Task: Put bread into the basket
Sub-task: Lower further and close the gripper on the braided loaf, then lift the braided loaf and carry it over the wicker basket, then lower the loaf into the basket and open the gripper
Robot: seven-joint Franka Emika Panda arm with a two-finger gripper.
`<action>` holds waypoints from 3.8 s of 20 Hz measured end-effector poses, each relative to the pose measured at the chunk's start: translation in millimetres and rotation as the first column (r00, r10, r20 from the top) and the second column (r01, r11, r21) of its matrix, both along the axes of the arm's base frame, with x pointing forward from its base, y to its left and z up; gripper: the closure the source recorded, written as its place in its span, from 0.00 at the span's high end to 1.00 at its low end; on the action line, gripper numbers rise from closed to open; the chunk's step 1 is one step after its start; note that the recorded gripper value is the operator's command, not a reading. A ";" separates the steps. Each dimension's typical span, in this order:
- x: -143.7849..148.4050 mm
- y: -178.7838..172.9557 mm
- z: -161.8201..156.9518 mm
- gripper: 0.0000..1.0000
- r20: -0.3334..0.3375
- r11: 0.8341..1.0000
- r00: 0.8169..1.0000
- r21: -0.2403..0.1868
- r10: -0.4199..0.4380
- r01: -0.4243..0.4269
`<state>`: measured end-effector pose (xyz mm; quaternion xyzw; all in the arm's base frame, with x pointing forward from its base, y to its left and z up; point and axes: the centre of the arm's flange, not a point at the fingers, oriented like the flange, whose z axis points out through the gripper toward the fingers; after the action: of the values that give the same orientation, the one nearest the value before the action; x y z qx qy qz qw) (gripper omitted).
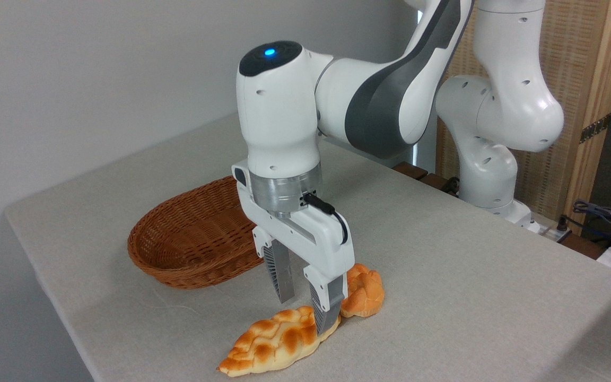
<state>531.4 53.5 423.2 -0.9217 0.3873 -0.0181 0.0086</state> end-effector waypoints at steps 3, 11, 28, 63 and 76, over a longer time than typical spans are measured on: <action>0.4 -0.1 -3.8 1.00 -0.007 1.000 1.000 0.001 -0.015 0.015; 2.4 -0.4 -17.2 1.00 -0.001 1.000 1.000 0.005 -0.017 0.017; 18.9 0.8 -21.3 0.33 0.113 1.000 0.993 0.022 -0.019 0.016; 6.1 -194.3 103.4 0.47 -0.048 0.972 0.998 -0.233 -0.031 0.019; 25.5 -220.7 57.4 1.00 -0.048 0.969 0.997 -0.242 -0.055 0.042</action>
<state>556.9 -167.2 480.6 -0.9063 0.4048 -0.0402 -0.1142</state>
